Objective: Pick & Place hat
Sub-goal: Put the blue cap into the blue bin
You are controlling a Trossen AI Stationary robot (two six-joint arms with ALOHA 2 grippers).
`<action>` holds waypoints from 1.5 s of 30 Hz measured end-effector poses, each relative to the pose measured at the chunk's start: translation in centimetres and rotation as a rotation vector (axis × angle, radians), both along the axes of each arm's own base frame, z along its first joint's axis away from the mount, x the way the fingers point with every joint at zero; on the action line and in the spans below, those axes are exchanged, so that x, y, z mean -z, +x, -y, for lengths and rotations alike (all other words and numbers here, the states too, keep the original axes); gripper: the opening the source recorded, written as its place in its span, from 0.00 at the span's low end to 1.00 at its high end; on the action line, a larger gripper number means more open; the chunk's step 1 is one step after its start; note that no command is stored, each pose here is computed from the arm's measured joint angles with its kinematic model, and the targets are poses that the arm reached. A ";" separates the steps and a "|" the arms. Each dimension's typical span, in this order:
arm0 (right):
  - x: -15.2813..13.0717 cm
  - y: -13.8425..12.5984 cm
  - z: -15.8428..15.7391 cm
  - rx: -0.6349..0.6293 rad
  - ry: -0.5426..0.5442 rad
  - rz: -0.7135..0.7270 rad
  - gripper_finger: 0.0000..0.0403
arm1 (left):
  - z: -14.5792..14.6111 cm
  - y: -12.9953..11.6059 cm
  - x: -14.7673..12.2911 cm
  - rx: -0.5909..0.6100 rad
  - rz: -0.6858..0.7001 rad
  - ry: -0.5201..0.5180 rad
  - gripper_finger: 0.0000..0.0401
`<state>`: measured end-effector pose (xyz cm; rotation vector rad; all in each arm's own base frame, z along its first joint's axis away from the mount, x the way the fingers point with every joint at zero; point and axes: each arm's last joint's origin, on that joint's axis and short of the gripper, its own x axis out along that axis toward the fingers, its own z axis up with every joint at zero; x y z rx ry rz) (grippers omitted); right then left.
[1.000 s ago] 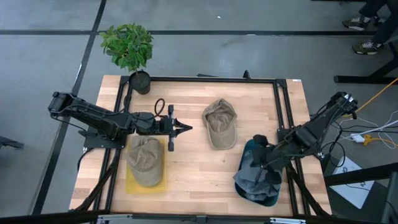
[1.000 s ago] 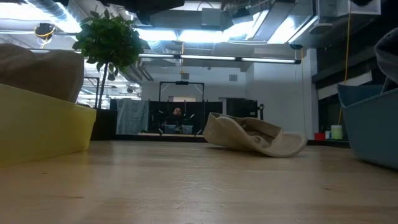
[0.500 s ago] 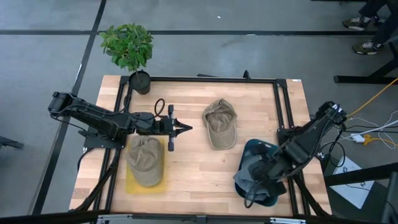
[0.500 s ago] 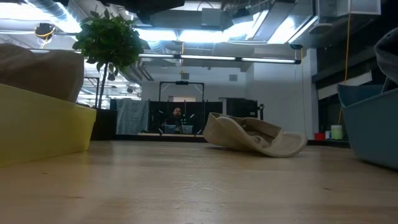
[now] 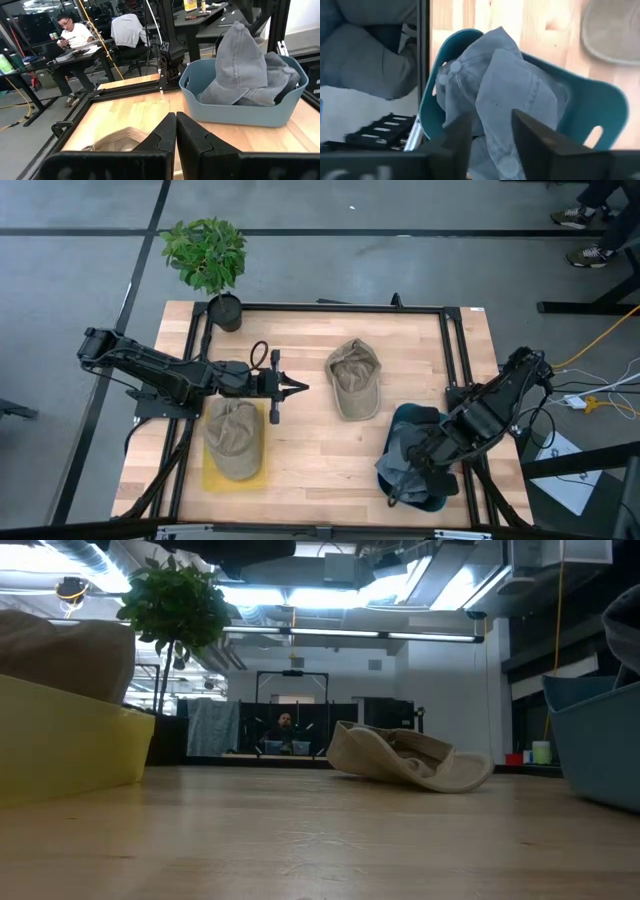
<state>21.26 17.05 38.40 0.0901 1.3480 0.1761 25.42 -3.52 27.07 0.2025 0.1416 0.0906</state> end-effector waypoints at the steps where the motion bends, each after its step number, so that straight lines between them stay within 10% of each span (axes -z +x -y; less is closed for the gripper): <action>1: 0.1 0.1 0.1 0.007 0.012 -0.011 0.36 | 0.0 0.0 0.0 0.001 -0.004 0.005 0.01; 8: 2.2 0.2 0.2 -0.088 -0.055 -0.083 0.59 | 0.0 0.0 0.2 0.001 -0.018 0.009 0.01; 19: 4.8 -0.3 0.3 -0.118 -0.069 -0.230 0.58 | 0.0 0.0 0.2 0.005 -0.029 0.039 0.01; 26: 5.5 -0.3 0.7 -0.114 -0.158 -0.210 0.47 | 0.0 0.0 0.2 0.005 -0.028 0.038 0.01; 33: 5.8 0.2 1.3 -0.022 -0.167 -0.222 0.08 | 0.0 0.0 0.2 0.005 -0.028 0.038 0.02; 45: 4.4 0.1 2.7 0.473 -0.205 -0.106 0.07 | 0.0 0.0 0.2 0.005 -0.026 0.053 0.02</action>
